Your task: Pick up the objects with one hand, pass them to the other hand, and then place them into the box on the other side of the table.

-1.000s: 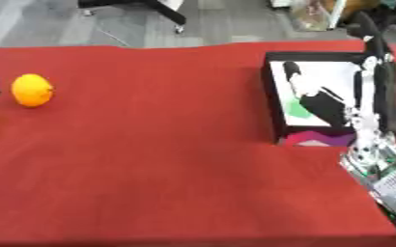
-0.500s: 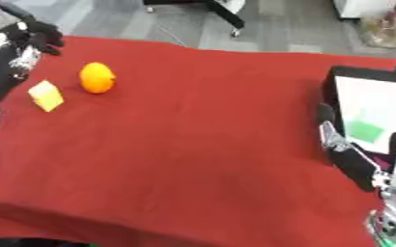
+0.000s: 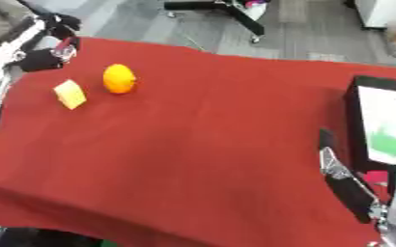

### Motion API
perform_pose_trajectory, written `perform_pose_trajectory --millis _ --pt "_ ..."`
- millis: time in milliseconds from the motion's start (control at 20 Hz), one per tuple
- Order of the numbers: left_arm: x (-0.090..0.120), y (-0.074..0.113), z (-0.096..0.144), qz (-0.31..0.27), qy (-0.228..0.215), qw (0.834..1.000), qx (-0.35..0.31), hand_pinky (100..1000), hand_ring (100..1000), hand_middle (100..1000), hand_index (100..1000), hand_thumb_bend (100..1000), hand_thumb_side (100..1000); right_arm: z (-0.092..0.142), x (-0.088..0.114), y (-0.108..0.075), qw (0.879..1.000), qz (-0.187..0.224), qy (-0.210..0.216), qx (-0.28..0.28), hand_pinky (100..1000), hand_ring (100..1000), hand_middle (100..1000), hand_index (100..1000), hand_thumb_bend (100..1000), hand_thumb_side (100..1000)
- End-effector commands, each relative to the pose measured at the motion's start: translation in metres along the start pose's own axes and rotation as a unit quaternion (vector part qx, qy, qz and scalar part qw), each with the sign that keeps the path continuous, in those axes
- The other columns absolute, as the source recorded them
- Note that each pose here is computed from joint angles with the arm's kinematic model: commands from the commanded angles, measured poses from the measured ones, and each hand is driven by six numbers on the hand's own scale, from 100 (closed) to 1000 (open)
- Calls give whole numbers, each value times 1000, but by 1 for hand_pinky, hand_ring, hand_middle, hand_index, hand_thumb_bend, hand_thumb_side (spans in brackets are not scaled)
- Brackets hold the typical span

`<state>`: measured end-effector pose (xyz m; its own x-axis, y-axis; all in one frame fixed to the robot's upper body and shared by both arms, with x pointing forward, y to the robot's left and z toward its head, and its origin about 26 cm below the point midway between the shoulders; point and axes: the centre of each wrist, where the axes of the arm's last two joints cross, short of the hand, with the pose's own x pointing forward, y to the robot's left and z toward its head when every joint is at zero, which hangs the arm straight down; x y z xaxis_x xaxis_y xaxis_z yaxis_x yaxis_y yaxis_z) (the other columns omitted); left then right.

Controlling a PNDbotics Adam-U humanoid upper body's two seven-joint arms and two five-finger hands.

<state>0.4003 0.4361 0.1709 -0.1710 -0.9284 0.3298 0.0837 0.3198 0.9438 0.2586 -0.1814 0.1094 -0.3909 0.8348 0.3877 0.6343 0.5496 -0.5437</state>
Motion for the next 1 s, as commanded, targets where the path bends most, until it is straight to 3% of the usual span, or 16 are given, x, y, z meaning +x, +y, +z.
perform_pose_trajectory --millis 50,100,200,300,350,400,650,1000 --pt "-25 16 0 -78 65 993 -56 832 782 794 917 100 569 -4 5 -3 1000 -2 -11 -7 744 942 806 965 406 511" --pt "-29 14 -4 -93 81 990 -72 832 782 794 917 100 569 -4 5 -3 1000 -3 -11 -6 744 942 806 965 406 511" --pt "-35 5 -11 -118 110 981 -105 842 783 801 921 121 667 -4 6 -3 1000 -5 -12 -5 744 942 806 965 397 516" --pt "-37 -4 -19 -138 128 973 -131 844 783 801 920 177 730 -4 7 -3 1000 -7 -12 -5 745 941 806 965 388 520" --pt "-37 -7 -21 -148 134 969 -143 849 785 802 921 259 751 -4 7 -3 1000 -7 -12 -5 744 941 806 965 383 523" --pt "-37 -9 -24 -157 139 966 -153 849 785 802 921 259 751 -4 7 -3 1000 -7 -12 -5 744 941 806 965 383 523" --pt "-40 -14 -29 -192 173 950 -175 849 778 791 923 373 684 -4 7 -3 1000 -9 -11 -6 744 941 805 967 372 527" --pt "-46 -26 -28 -206 237 938 -145 834 764 776 910 337 568 -5 7 -3 1000 -11 -11 -5 744 940 804 967 358 533"
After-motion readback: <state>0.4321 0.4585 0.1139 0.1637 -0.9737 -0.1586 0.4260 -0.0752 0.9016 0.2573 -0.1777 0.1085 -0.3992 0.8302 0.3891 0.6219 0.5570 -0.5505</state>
